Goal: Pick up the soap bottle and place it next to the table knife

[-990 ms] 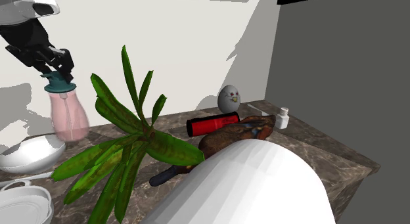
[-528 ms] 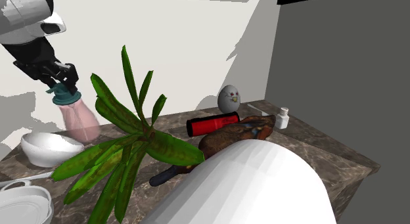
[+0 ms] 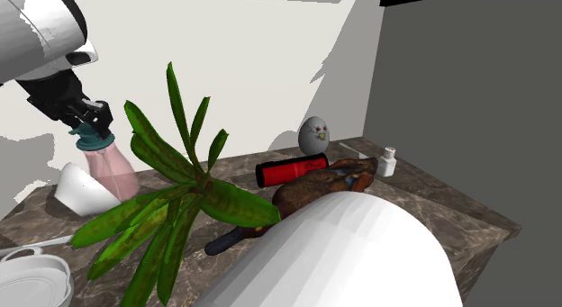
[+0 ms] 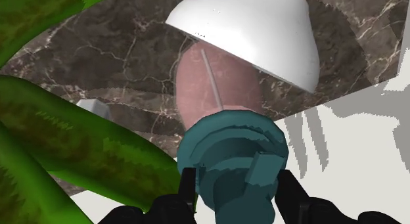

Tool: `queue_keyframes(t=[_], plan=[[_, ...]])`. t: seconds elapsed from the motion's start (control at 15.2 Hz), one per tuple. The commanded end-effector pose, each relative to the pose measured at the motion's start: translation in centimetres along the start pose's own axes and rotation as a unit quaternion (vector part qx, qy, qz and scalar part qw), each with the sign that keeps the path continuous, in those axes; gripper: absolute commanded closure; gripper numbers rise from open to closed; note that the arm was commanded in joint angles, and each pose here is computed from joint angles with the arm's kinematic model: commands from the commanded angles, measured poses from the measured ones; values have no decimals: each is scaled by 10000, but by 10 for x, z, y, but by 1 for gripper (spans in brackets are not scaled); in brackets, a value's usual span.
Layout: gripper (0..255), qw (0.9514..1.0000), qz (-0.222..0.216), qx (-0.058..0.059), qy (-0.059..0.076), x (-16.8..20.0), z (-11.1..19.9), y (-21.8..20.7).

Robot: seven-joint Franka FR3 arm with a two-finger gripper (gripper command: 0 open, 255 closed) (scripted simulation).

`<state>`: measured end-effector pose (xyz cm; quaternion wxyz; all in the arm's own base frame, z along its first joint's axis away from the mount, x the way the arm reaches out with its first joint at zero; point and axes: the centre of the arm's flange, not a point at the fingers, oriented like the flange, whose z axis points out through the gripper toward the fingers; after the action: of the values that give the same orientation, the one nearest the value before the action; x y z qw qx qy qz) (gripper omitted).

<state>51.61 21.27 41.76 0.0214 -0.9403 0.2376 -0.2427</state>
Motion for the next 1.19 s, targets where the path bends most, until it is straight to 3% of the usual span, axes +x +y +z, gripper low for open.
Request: queue_keyframes(t=[0.0,0.66,0.73,0.92,1.06,1.12], plan=[[255,9999,-43,-94,-90,-14,20,4],[255,9999,-43,-94,-90,-20,30,6],[0,9999,-42,-93,-84,-23,28,4],[0,9999,-45,-97,-58,-40,21,4],[0,9999,-43,-94,-90,-20,30,6],[0,9999,-43,-94,-90,-19,17,6]])
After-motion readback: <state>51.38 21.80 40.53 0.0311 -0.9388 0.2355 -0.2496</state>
